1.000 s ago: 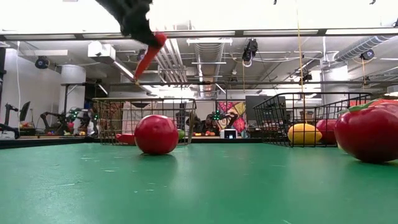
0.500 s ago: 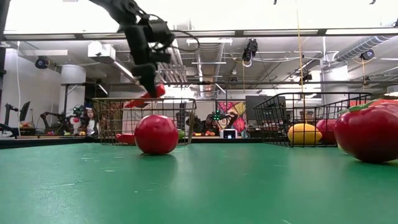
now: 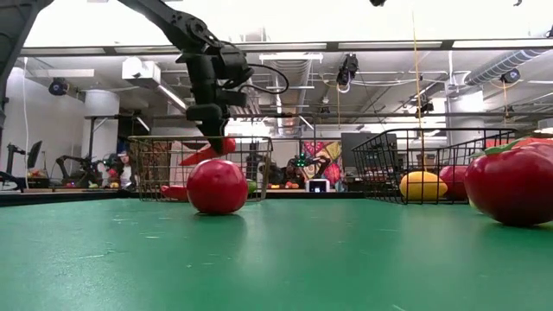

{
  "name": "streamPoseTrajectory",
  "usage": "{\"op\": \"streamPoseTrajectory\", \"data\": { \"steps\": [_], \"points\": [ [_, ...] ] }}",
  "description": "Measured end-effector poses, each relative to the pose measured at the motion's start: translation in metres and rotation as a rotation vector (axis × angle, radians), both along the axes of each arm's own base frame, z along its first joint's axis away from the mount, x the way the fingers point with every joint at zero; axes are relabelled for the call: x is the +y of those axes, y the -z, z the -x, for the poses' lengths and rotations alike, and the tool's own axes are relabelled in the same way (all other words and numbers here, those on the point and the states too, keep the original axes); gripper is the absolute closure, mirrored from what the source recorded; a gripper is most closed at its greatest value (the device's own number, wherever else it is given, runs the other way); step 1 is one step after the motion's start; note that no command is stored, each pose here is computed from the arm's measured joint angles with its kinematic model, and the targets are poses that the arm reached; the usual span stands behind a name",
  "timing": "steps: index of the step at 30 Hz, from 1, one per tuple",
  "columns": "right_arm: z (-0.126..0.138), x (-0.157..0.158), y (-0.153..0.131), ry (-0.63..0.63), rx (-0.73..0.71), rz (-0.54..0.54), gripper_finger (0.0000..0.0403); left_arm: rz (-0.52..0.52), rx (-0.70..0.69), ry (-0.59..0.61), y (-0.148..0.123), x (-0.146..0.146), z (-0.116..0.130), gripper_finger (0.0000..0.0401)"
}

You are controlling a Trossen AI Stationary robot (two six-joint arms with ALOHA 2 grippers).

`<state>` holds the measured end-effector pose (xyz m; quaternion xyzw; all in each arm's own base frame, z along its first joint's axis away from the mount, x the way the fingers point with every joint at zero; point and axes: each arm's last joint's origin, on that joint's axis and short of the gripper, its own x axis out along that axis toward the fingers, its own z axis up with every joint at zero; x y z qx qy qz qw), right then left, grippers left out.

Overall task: Sort produce into baskets
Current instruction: Put the orange carrot into the gold wire basket, then put the tomato into the black wire basket

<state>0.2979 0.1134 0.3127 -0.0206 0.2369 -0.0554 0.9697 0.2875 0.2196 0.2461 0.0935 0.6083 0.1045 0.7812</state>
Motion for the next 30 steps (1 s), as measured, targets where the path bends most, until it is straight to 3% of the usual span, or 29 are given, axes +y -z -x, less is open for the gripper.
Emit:
{"op": "streamPoseTrajectory", "data": {
  "steps": [10, 18, 24, 30],
  "points": [
    [0.0, 0.0, 0.002, 0.001, 0.004, -0.001, 0.0126, 0.014, -0.019, -0.061, 0.0, 0.001, 0.0, 0.0198],
    [0.0, 0.0, 0.002, 0.01, 0.004, -0.017, 0.0127, 0.05, -0.074, -0.11, -0.008, -0.004, 0.002, 0.0176],
    [0.003, 0.0, 0.007, 0.031, 0.048, -0.054, 0.014, 0.091, -0.224, -0.127, -0.044, -0.036, 0.004, 0.0175],
    [0.009, -0.002, 0.013, 0.084, 0.124, -0.106, 0.0149, 0.045, -0.406, -0.02, -0.086, -0.095, -0.001, 0.0175]
  ]
}}
